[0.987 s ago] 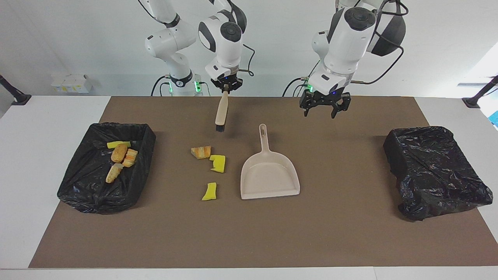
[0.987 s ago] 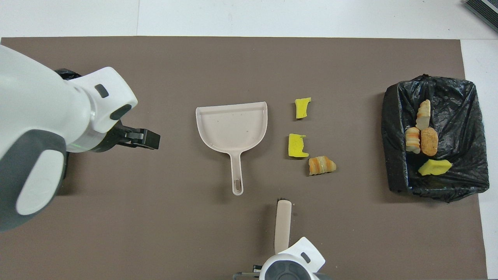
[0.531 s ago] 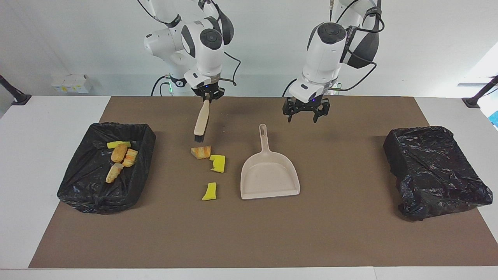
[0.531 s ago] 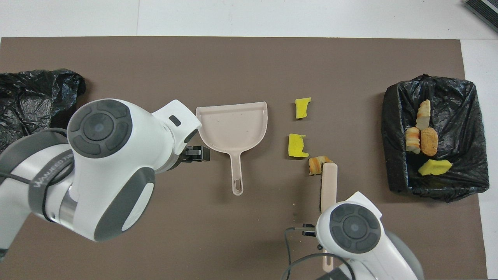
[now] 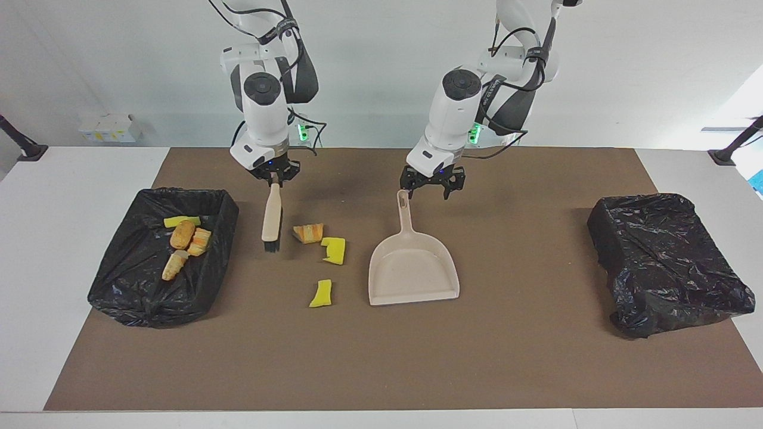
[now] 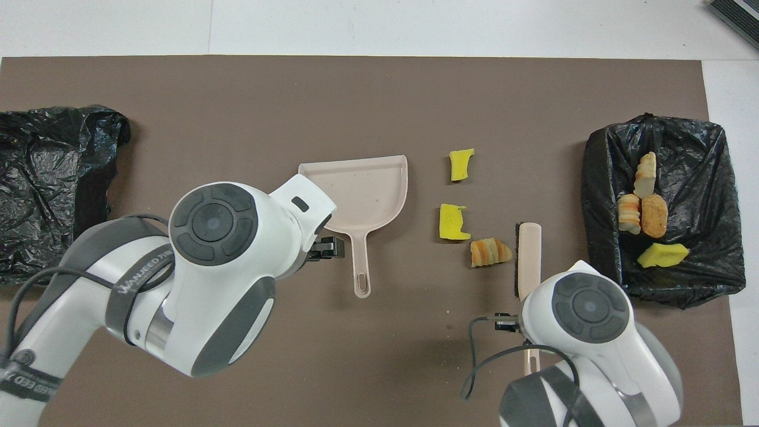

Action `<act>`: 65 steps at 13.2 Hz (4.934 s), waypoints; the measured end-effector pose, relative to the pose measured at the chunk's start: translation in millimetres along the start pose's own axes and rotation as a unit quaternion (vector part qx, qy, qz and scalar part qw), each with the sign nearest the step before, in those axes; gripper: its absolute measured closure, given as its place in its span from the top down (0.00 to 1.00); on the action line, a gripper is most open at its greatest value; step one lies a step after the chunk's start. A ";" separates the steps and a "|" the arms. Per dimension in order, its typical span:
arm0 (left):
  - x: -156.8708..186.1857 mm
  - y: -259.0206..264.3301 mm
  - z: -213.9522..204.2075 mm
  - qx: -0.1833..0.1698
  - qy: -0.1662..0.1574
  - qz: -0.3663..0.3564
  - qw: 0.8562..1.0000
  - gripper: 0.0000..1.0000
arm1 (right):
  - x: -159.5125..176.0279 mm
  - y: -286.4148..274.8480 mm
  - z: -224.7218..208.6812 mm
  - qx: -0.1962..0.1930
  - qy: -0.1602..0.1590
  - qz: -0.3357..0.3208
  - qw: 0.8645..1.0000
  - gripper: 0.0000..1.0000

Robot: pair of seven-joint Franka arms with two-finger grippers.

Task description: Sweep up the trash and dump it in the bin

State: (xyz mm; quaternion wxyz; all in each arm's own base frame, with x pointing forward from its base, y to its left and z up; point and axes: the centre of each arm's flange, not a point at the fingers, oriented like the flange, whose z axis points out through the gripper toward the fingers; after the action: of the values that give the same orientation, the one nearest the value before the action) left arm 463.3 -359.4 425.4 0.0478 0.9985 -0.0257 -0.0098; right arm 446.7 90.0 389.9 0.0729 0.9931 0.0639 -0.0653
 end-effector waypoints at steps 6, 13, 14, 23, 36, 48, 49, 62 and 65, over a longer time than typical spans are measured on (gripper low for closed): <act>-3.2 18.8 27.3 -0.013 -0.010 -0.001 1.000 0.93 | 34.7 -1.4 15.6 0.004 0.006 -0.033 0.999 0.25; 8.1 17.3 60.9 -0.012 -0.010 -0.005 1.000 0.90 | 39.0 17.4 16.3 0.006 0.007 -0.058 0.998 0.25; 9.0 17.0 64.8 -0.007 -0.008 -0.008 1.000 0.90 | 38.8 16.9 16.5 0.006 0.006 -0.059 0.998 0.25; 9.5 22.3 67.5 -0.003 0.011 -0.001 1.000 0.31 | 35.4 16.5 20.5 0.006 -0.007 -0.060 0.998 0.25; 39.7 -20.2 26.3 0.061 -0.023 0.405 0.912 0.31 | 15.5 -26.0 45.0 0.023 -0.039 -0.005 0.999 0.25; 13.2 -41.0 32.3 0.071 -0.109 0.573 0.809 0.31 | 22.9 -112.5 39.1 0.085 -0.055 0.150 0.983 0.25; 12.2 -40.8 35.1 0.070 -0.108 0.581 0.804 0.31 | 23.5 -118.5 38.2 0.089 -0.057 0.149 0.983 0.25; 4.8 -46.5 63.2 0.066 -0.096 0.596 0.794 0.31 | 60.5 -127.5 -12.3 0.079 -0.054 0.109 0.989 0.25; 4.7 -47.0 63.9 0.067 -0.096 0.596 0.794 0.31 | 82.0 -66.3 -1.3 0.036 -0.022 0.050 0.998 0.25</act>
State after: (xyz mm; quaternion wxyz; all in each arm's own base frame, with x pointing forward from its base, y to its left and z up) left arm 468.9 -319.0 357.2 -0.0253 0.7800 -0.6209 -0.0739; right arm 518.5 164.9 370.7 0.0420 0.9954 0.0101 -0.0856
